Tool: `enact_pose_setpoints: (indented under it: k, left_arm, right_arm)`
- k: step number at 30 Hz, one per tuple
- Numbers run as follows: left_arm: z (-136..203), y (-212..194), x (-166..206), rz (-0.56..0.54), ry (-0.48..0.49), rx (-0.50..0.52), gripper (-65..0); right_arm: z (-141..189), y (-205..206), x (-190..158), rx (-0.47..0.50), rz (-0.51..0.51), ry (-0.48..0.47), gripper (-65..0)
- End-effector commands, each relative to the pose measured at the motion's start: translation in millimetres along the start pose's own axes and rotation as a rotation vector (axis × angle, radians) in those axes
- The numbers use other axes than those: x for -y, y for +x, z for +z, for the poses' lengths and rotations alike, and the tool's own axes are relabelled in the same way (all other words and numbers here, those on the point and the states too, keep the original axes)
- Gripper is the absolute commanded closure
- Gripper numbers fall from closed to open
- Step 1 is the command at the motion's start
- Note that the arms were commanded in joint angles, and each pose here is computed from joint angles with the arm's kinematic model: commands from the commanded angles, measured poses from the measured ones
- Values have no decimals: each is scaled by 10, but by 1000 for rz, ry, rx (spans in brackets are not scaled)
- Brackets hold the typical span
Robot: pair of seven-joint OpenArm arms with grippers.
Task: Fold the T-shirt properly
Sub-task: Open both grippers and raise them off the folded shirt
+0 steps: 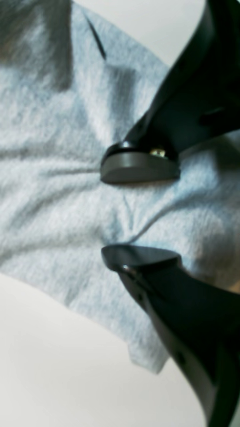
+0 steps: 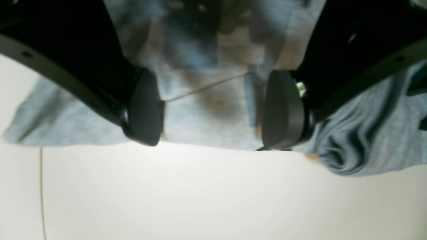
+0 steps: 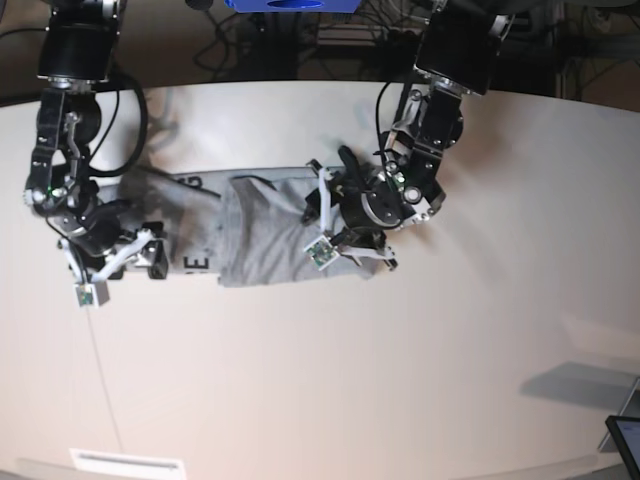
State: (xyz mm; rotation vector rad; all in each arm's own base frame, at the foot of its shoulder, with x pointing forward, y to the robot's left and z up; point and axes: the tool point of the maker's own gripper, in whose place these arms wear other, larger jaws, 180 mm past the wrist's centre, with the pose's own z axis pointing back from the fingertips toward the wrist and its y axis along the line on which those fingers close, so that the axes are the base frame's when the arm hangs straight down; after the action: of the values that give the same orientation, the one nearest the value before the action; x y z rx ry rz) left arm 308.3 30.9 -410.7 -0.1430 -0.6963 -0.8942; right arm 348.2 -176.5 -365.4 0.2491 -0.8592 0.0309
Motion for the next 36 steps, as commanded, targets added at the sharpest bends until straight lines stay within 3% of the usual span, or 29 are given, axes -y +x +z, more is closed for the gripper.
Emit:
enact_pose_setpoints:
  k: [1,9,12,19,23,27,33,36]
  left_arm:
    - [86,-492,-179,-67,73,-220,-294]
    - [251,-638,-354,-97,109,-243,-294]
    - [345,-453,-425,-115,143,-191,-294]
    - [920,-140,-1038,0,374,-50,-294]
    - [1128,-314,-1237,40,444,-70,-294]
    - [1199,-471,-1256,66,455,-93,-294]
    - [1147,-637,-1040,43,387,-133,-294]
    - [1317,-634,-1185,49,450,-126,-294]
  right_arm:
    - [34,253,7,66,20,4,-457]
    - [89,305,142,37,45,-22,-456]
    - [84,299,122,39,38,-17,-456]
    - [328,571,236,162,-18,-68,-456]
    - [377,488,310,116,-6,-89,-456]
    - [376,373,321,92,-12,-91,-456]
    - [368,305,295,75,-13,-85,-456]
    - [373,202,276,50,-13,-78,-456]
